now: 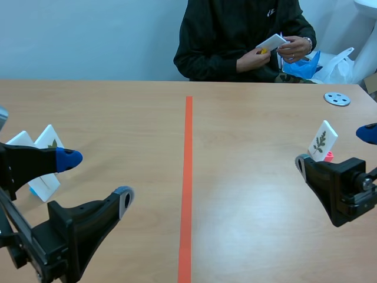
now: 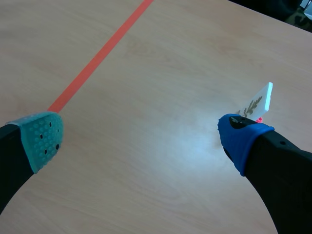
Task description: Sort the leaf by its shape. The table is split by an orange tape line. A compound leaf with several leaflets goes to the left side, a simple leaf with one blade goes to the right side. Return to the home posture when a red brick is placed on the table.
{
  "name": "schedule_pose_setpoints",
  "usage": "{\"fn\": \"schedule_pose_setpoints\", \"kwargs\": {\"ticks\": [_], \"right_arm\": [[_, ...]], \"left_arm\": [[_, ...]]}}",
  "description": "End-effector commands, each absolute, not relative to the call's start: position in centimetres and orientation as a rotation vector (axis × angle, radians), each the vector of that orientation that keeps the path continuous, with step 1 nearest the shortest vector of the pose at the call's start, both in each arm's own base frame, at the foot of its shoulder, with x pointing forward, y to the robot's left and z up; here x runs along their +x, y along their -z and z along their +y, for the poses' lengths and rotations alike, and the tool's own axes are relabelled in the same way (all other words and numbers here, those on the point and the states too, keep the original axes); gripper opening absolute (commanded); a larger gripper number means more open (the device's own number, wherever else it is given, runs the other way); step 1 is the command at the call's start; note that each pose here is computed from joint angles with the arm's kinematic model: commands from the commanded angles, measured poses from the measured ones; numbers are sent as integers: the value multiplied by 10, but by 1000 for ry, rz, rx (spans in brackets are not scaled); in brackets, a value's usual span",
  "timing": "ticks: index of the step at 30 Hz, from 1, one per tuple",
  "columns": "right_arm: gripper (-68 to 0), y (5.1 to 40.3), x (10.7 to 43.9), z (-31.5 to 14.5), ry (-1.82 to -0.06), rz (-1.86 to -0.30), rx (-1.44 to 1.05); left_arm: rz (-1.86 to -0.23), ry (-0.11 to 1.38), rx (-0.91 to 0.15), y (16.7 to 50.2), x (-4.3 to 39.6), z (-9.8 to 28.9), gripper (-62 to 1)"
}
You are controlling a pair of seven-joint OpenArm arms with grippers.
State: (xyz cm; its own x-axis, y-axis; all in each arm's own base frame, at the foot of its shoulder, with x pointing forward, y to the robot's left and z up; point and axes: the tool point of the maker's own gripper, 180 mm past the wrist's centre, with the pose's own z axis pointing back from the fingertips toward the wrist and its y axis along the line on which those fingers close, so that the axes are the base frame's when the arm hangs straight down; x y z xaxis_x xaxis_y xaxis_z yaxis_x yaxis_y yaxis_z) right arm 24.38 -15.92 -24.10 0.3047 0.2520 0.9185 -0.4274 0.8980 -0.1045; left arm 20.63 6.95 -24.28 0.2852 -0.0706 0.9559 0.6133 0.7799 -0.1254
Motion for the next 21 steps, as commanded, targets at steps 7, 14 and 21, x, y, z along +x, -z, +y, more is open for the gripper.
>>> {"fn": "schedule_pose_setpoints", "kwargs": {"ticks": [7, 14, 21], "right_arm": [[4, 231, 249, -161, -443, -1225, 173], [4, 231, 249, -160, -436, -1226, 181], [4, 231, 249, -160, -436, -1226, 181]], "left_arm": [[-1268, 475, -504, 232, 219, 75, 14], [-1278, 472, -507, 231, 219, 75, 14], [-1281, 439, -468, 232, 224, 82, 14]]}}
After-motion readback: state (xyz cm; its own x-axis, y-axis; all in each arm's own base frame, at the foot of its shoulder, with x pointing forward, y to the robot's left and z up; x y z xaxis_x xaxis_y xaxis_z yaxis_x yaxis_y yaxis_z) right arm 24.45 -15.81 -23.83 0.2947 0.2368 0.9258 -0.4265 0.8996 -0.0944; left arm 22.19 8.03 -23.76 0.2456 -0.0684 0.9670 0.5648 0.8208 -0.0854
